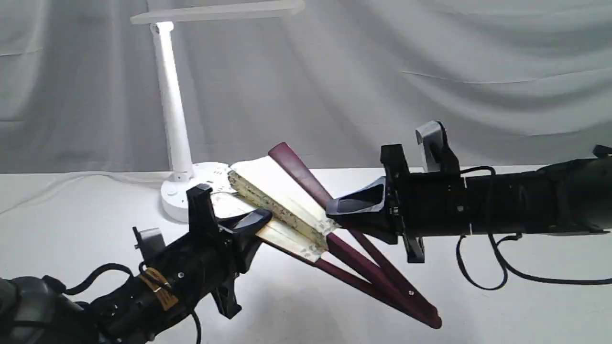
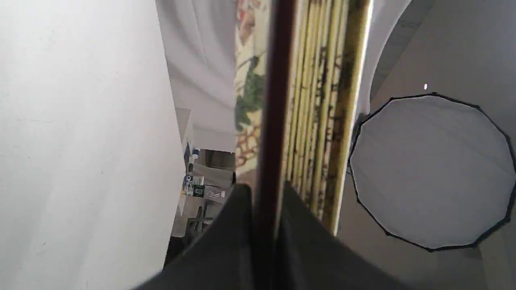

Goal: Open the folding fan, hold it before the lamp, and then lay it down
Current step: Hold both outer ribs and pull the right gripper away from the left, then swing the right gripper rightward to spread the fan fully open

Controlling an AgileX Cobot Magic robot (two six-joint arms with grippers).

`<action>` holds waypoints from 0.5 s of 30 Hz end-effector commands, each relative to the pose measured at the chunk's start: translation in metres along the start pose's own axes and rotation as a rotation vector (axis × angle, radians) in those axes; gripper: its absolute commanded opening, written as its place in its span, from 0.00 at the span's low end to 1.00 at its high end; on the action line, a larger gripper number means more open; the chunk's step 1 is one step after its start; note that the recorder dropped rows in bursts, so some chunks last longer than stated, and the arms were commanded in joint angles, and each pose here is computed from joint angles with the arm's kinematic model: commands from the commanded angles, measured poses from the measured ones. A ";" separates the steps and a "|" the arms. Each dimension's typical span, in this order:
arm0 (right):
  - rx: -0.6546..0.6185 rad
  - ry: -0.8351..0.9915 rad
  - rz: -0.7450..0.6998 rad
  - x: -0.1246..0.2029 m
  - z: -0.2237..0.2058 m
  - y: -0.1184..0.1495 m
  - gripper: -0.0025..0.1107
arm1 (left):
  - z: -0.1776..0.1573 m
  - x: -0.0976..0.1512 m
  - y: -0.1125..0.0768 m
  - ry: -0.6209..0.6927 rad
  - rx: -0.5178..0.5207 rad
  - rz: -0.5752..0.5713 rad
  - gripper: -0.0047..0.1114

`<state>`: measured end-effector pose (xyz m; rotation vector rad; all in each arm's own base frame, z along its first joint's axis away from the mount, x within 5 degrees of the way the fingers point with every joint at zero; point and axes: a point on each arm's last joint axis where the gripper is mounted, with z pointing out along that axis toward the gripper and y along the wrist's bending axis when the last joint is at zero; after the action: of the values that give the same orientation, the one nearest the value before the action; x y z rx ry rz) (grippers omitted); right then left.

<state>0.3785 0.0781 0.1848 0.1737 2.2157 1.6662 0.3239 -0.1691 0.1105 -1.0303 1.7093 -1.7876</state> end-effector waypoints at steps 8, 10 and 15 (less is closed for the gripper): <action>0.062 -0.153 0.013 -0.015 -0.006 -0.005 0.02 | 0.002 0.003 -0.001 0.010 0.011 -0.020 0.04; 0.062 -0.174 0.021 -0.019 -0.012 -0.006 0.02 | 0.002 0.003 -0.001 0.010 0.011 -0.020 0.04; 0.067 -0.218 0.033 -0.027 -0.029 -0.012 0.02 | 0.002 0.003 -0.001 0.011 0.011 -0.017 0.04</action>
<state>0.3921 0.0491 0.1826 0.3743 2.1514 1.5433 0.3253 -0.1672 0.1072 -1.0697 1.6993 -1.7652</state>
